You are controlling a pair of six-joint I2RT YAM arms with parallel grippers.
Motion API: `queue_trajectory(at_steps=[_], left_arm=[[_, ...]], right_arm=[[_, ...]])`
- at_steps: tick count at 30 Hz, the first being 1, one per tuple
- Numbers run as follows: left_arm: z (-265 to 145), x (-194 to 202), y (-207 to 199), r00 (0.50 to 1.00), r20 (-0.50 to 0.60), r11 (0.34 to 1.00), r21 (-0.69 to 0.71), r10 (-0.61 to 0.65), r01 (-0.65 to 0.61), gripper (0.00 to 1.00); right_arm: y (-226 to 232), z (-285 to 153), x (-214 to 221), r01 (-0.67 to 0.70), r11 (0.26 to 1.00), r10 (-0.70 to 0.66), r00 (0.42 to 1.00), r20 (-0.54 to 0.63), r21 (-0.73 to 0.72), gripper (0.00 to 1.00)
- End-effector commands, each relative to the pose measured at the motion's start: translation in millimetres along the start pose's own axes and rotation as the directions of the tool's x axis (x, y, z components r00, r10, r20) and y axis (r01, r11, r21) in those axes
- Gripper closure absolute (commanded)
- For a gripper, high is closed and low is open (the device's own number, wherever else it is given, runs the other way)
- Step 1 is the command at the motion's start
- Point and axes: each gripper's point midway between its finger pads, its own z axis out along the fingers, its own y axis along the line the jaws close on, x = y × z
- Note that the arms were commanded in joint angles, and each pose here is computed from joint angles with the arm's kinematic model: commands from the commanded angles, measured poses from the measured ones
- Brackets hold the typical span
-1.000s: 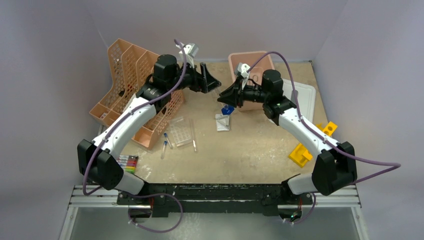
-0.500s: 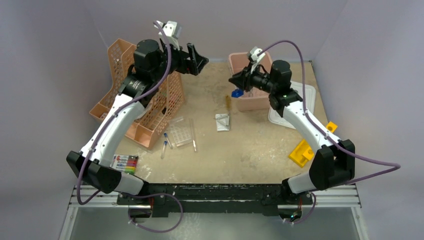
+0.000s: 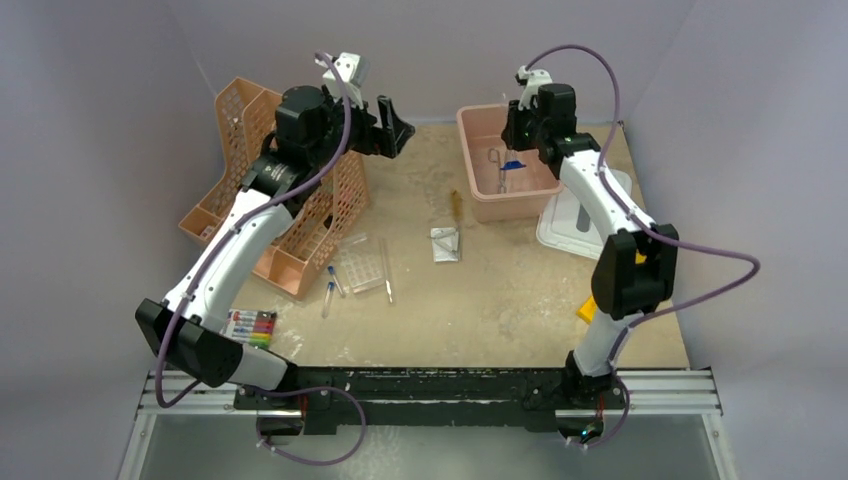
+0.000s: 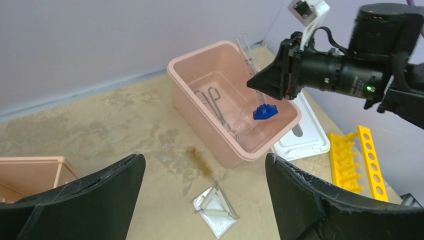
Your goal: Organize the chemistry lab equipment
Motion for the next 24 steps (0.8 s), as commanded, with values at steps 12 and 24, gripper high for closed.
queue_trajectory(at_steps=[12,24], left_arm=[[31.8,36.7,16.5,0.992,-0.117,0.999,-0.033,-0.040,0.037,0.12],[43.7,35.2,24.2,0.990,-0.126,0.996,-0.075,-0.065,0.056,0.12]], right_arm=[[-49.3,67.5,84.8,0.012,0.985,0.041,0.952,-0.304,0.171,1.00],[-16.6,80.4,90.8,-0.170,0.983,0.182,0.931,-0.316,0.063,1.00]])
